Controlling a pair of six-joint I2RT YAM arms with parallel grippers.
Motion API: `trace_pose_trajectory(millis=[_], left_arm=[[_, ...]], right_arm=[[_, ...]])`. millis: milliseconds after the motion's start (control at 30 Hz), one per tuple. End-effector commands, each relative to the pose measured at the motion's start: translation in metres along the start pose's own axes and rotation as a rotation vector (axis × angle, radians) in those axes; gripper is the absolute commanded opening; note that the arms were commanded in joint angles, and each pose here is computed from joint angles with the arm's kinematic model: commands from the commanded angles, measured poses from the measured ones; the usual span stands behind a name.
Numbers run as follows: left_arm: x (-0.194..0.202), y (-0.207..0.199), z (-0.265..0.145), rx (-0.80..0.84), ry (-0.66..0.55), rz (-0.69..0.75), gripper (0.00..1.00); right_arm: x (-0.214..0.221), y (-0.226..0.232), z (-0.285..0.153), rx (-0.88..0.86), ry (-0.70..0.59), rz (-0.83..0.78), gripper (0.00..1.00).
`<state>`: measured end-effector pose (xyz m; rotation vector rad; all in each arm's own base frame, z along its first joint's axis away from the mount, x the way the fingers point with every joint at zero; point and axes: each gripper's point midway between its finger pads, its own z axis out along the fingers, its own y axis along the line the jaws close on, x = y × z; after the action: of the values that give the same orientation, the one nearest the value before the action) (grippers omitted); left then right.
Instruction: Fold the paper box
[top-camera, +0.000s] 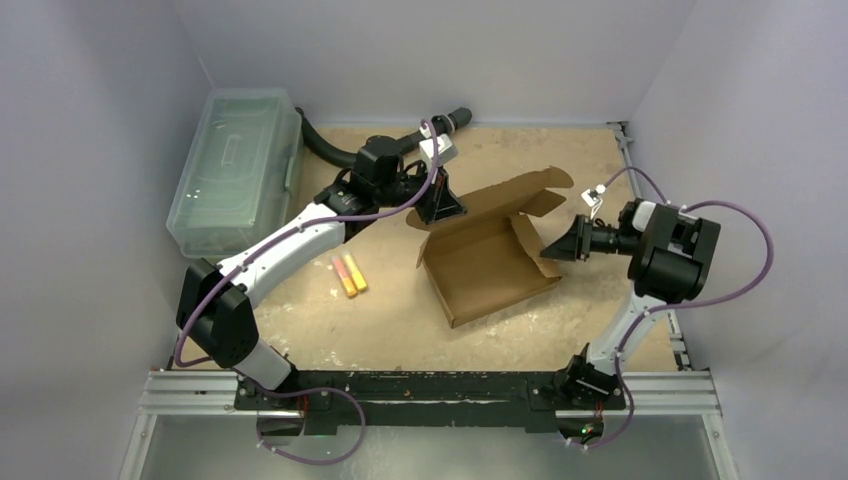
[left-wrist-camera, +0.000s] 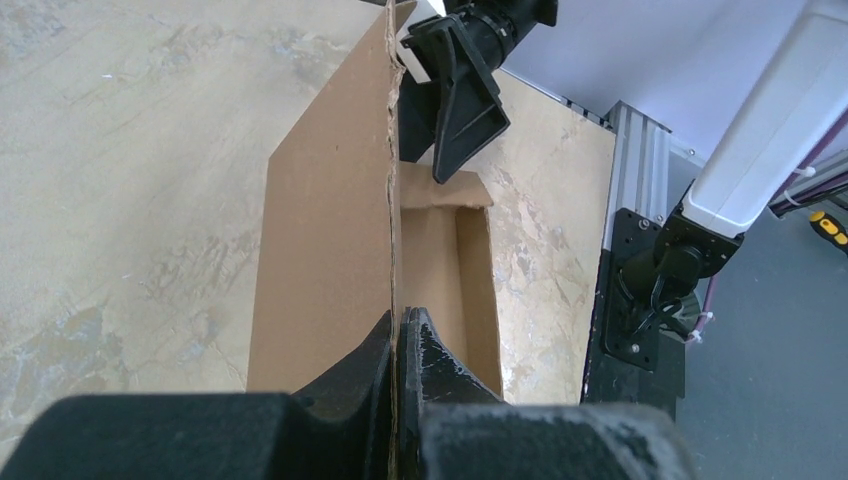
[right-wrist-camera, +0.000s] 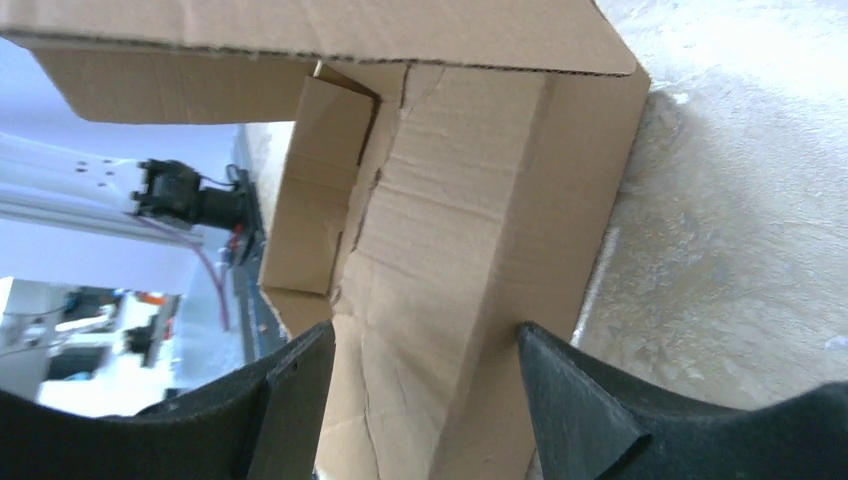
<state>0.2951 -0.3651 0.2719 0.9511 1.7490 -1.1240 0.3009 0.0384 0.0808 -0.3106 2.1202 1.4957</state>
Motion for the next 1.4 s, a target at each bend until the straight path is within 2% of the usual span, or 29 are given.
trace_pose_trajectory(millis=[0, 133, 333, 567, 633, 767, 867, 1133, 1367], left_arm=[[-0.034, -0.010, -0.004, 0.006, -0.073, 0.059, 0.00], [-0.035, -0.010, -0.004, -0.001, -0.076, 0.058, 0.00], [-0.036, -0.009, -0.006, -0.022, -0.090, 0.029, 0.00], [-0.037, -0.007, -0.009, -0.050, -0.110, -0.001, 0.00], [-0.038, -0.007, -0.009, -0.054, -0.113, -0.006, 0.00], [-0.039, -0.006, -0.010, -0.064, -0.114, -0.014, 0.00], [-0.038, -0.007, -0.010, -0.062, -0.111, -0.017, 0.00], [-0.040, -0.010, -0.009, -0.043, -0.118, -0.030, 0.00], [-0.039, -0.010, -0.006, -0.044, -0.117, -0.052, 0.00]], right_arm=[[-0.019, -0.017, -0.009, 0.224, -0.018, -0.083, 0.72], [-0.035, -0.018, -0.011, 0.377, -0.026, -0.176, 0.73], [-0.033, -0.024, -0.001, 0.427, 0.019, -0.203, 0.60], [-0.032, -0.031, 0.005, 0.521, 0.052, -0.254, 0.51], [-0.033, -0.030, 0.006, 0.524, 0.050, -0.264, 0.51], [-0.043, -0.013, 0.005, 0.492, 0.018, -0.320, 0.66], [-0.052, 0.002, 0.006, 0.460, -0.008, -0.348, 0.72], [-0.043, -0.014, 0.011, 0.498, 0.033, -0.317, 0.70], [-0.047, -0.017, 0.016, 0.555, 0.045, -0.359, 0.65]])
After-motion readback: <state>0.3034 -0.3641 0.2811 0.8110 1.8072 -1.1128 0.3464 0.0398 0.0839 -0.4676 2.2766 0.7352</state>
